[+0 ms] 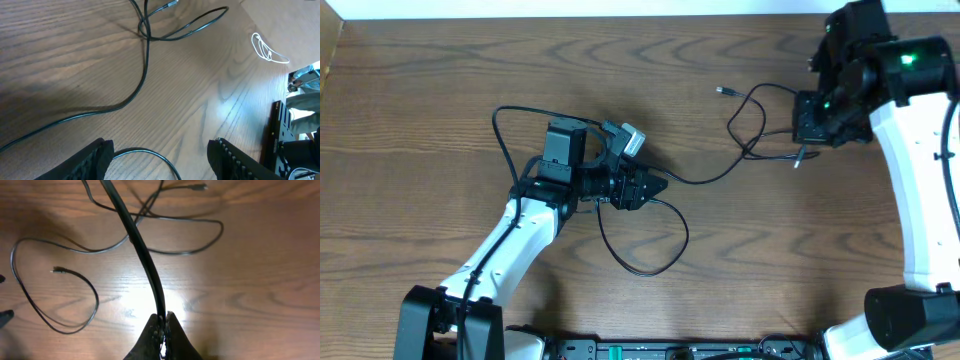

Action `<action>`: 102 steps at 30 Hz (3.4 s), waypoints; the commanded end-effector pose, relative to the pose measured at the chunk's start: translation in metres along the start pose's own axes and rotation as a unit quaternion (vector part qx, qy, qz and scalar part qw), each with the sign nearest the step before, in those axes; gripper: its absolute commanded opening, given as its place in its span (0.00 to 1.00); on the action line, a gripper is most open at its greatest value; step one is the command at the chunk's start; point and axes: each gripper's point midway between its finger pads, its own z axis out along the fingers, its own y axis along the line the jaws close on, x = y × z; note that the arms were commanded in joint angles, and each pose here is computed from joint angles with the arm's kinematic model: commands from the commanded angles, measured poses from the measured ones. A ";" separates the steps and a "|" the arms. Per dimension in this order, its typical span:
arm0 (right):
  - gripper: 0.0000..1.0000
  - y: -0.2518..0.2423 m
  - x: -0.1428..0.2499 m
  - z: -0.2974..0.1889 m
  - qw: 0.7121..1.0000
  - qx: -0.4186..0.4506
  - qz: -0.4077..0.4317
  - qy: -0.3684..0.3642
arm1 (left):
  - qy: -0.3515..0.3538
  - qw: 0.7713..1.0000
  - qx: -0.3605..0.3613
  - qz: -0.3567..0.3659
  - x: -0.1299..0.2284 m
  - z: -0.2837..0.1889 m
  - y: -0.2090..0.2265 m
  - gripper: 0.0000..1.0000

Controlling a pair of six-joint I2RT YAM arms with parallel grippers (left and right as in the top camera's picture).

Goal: Untangle cables

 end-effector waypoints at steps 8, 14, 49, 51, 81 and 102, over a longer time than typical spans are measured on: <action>0.89 0.004 -0.014 0.005 1.000 0.001 0.000 -0.028 | -0.005 1.000 0.006 0.019 -0.004 -0.002 -0.006 0.66; 0.93 -0.025 -0.021 0.006 0.994 0.079 0.051 -0.049 | -0.006 1.000 0.006 0.020 -0.004 -0.002 -0.006 0.66; 0.74 0.029 0.051 0.219 0.992 0.060 0.046 0.097 | 0.008 1.000 0.006 0.021 0.003 -0.003 -0.005 0.66; 0.48 0.030 0.052 0.222 0.993 0.054 0.047 0.096 | 0.009 1.000 0.006 0.020 0.004 -0.003 -0.005 0.66; 0.34 0.044 0.041 0.228 0.995 0.027 0.064 0.070 | 0.009 1.000 0.003 0.025 0.004 -0.003 -0.004 0.66; 0.33 0.050 0.059 0.235 0.986 0.074 0.136 0.057 | 0.018 1.000 0.003 0.023 0.009 -0.003 -0.004 0.67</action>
